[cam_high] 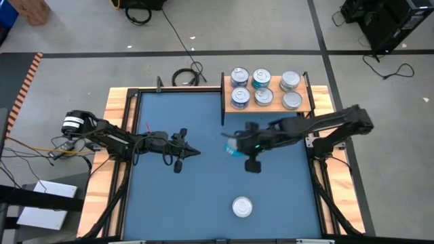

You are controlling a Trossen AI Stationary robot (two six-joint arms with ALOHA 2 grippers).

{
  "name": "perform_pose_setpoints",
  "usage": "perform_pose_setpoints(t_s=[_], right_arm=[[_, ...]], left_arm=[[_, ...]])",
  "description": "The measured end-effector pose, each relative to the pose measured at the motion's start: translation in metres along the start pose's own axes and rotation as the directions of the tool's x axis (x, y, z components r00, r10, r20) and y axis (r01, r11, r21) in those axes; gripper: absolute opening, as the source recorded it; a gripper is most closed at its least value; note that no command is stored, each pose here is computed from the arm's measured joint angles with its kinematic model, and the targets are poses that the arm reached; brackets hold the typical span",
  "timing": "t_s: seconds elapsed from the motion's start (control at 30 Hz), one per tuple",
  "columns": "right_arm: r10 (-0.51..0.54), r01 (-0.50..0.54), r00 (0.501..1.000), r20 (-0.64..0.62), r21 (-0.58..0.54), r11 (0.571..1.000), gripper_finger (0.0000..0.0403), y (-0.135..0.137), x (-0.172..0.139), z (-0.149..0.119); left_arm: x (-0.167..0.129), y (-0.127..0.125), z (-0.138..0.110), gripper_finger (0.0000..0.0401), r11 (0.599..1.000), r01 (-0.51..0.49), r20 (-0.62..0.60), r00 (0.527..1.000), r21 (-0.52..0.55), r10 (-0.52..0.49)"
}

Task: Stack canned seafood by type on shelf
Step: Stack the light blue tuna can on top of the light blue tuna can on the shelf

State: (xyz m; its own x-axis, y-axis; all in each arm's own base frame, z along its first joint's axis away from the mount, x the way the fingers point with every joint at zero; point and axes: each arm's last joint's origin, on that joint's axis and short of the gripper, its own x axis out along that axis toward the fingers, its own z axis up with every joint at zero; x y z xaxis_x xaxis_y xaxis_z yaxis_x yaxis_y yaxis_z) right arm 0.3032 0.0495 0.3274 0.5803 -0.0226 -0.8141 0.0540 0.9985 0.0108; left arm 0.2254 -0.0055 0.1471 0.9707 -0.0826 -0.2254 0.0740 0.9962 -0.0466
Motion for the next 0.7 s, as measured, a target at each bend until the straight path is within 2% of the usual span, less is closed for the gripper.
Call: perform_pose_setpoints(t_s=[0.23,0.37,0.57,0.7], right_arm=[[-0.166,0.164,0.982,0.086,0.038,0.986,0.0,-0.019,-0.056,-0.014],[-0.281,0.276,0.952,0.121,0.058,0.959,0.0,-0.029,-0.08,-0.024],[-0.422,0.412,0.895,0.147,0.091,0.906,0.0,-0.046,-0.1,-0.031],[-0.472,0.465,0.871,0.135,0.082,0.882,0.0,-0.056,-0.101,-0.031]], left_arm=[[0.0,0.0,0.0,0.0001,1.0,-0.006,0.003,1.0,-0.002,0.006],[0.0,0.0,0.0,0.0001,1.0,-0.009,0.003,1.0,-0.002,0.009],[0.0,0.0,0.0,0.0001,1.0,-0.013,0.003,1.0,-0.002,0.013],[0.0,0.0,0.0,0.0001,1.0,-0.013,0.003,1.0,-0.002,0.013]])
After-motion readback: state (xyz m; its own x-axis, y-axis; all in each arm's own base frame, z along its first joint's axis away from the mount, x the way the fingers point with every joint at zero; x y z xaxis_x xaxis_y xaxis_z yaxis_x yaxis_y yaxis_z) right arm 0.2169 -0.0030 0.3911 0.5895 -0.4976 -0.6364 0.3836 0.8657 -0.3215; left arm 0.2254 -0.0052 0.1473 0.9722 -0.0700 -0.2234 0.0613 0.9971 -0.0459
